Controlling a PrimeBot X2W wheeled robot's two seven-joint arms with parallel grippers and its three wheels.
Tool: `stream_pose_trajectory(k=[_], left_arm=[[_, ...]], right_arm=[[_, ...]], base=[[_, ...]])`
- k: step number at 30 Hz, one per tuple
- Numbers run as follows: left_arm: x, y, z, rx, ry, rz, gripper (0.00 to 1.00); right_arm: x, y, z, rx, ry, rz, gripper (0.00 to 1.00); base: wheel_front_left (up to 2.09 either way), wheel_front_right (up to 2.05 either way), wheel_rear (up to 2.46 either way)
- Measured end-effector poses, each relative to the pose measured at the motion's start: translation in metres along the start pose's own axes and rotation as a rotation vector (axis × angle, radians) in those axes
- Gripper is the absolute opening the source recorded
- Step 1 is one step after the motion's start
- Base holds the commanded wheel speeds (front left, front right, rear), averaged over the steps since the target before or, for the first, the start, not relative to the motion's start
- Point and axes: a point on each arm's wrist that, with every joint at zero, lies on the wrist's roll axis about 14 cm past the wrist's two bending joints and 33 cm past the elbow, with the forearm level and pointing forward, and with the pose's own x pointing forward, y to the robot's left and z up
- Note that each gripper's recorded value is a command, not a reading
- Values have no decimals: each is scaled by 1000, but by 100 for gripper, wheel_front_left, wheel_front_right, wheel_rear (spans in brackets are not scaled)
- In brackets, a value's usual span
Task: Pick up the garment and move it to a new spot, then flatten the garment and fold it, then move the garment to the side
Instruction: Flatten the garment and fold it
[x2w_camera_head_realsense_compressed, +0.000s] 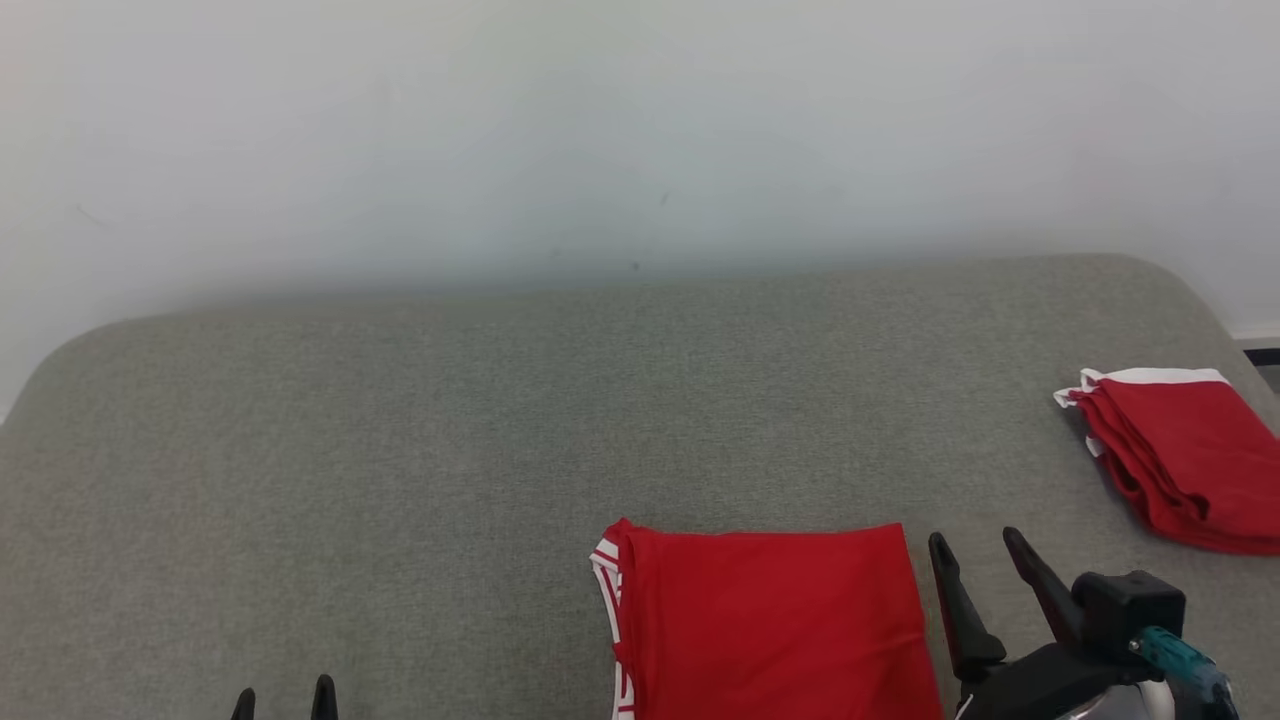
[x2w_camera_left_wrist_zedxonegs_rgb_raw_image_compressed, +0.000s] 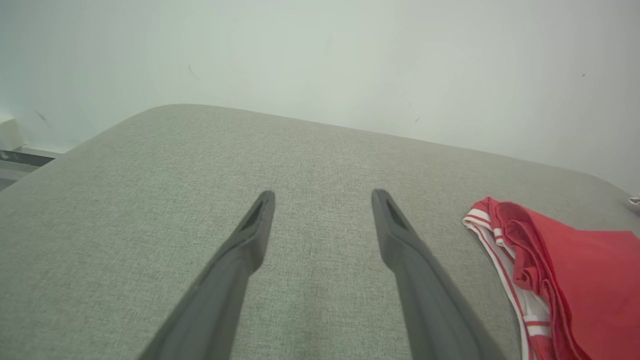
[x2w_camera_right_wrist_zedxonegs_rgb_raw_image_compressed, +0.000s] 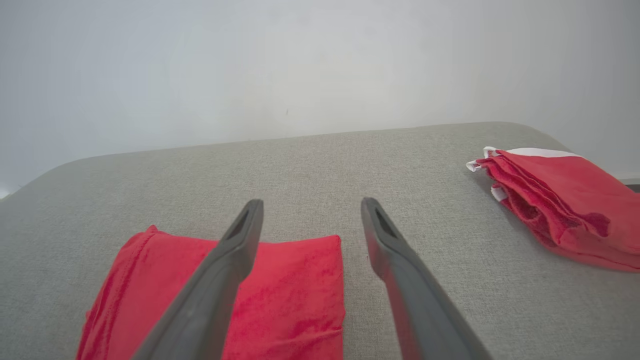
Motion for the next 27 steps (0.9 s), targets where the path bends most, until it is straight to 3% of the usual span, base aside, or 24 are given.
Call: stream_pose_trajectory(k=[12,27], left_arm=[[7,-3,2,28,-3,-12,100],[5,9,3,43,-10,28,100]], right_arm=[[-20,-29,4,-27,-125,-25,100],[-21,-32,-19,-2,-111,-13,100]], base=[[0,0,0],[0,0,0]])
